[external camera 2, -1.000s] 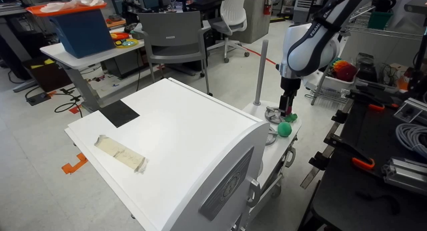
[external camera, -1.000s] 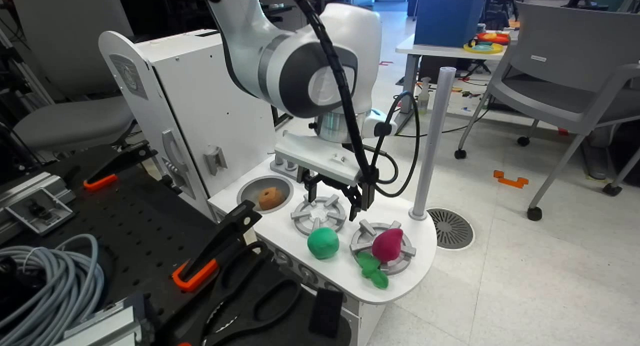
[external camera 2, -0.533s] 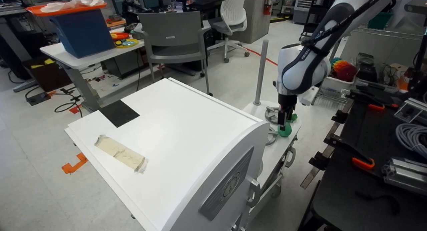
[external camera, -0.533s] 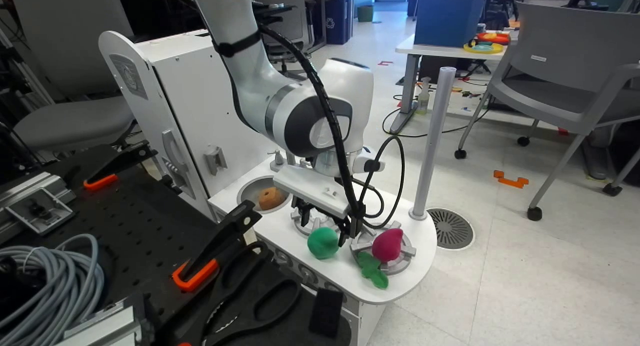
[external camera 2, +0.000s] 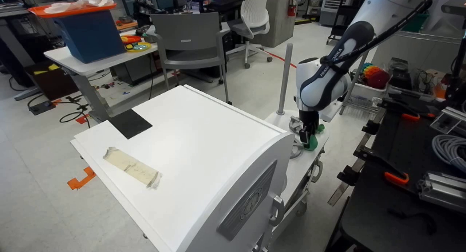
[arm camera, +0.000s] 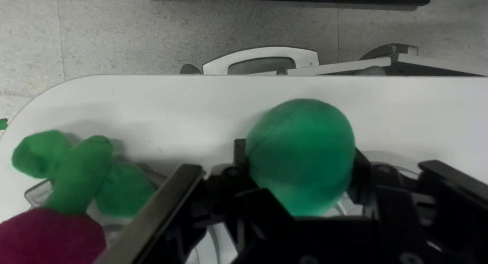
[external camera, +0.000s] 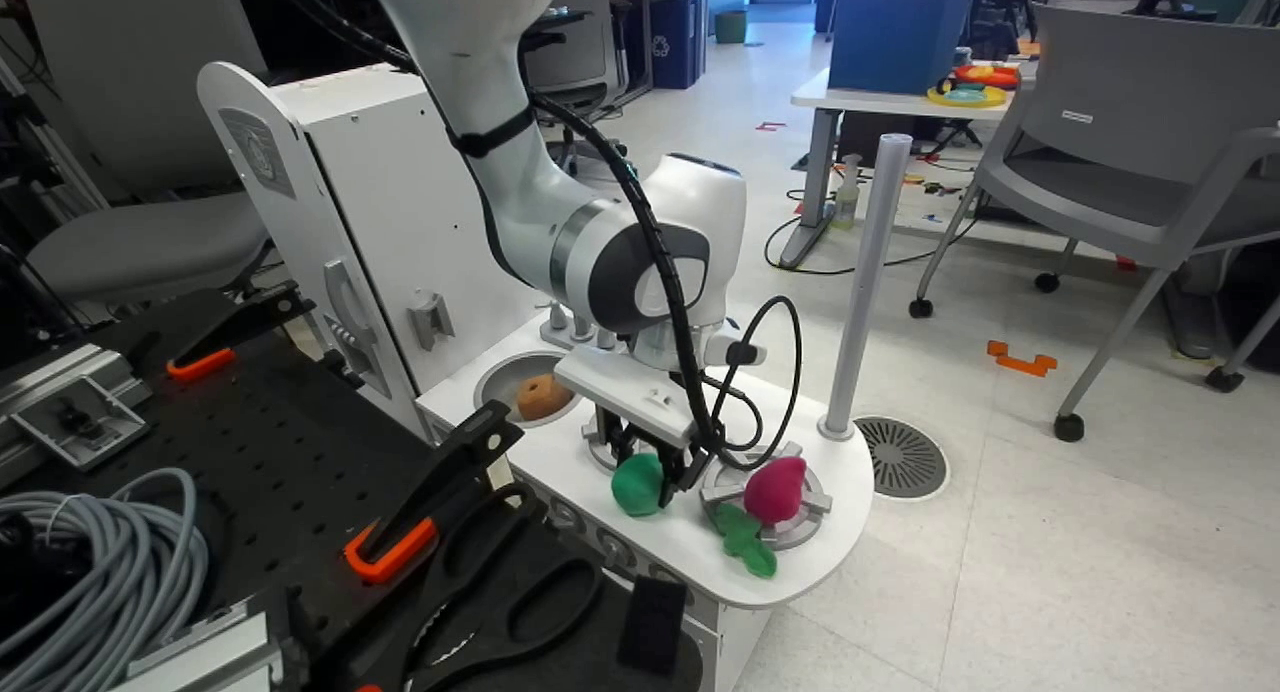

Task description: Put the green plushie on the stove

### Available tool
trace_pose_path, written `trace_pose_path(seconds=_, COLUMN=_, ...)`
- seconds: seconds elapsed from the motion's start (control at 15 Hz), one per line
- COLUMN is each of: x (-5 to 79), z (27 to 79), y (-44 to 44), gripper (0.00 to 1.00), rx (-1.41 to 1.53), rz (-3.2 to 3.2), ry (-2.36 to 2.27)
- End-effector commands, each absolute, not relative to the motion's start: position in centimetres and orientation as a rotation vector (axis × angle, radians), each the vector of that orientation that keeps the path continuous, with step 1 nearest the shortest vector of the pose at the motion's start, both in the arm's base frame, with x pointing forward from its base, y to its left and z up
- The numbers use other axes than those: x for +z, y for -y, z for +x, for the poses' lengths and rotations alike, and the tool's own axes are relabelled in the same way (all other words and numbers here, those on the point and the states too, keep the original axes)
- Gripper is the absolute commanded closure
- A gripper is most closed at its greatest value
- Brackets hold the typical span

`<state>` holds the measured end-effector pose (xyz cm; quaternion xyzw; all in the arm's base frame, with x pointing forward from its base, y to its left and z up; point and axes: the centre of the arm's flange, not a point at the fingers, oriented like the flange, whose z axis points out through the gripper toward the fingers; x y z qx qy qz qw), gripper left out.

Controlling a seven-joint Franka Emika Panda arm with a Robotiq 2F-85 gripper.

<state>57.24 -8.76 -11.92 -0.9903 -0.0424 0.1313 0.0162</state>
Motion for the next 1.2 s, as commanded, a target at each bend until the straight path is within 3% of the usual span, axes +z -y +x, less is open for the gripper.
trace_pose_path(seconds=0.0, x=-11.5, z=57.7, y=8.3, gripper=0.72, rx=0.461, rz=-3.086, ry=0.131)
trace_pose_path(seconds=0.2, x=-10.2, z=56.9, y=7.4, gripper=0.90, rx=0.485, rz=-3.105, ry=0.138)
trace_pose_path(seconds=0.4, x=-9.1, z=56.7, y=6.2, gripper=0.96, rx=0.450, rz=-3.145, ry=0.175)
trace_pose_path(seconds=1.13, x=-5.5, z=59.7, y=2.1, gripper=0.94, rx=0.300, rz=-3.139, ry=0.308)
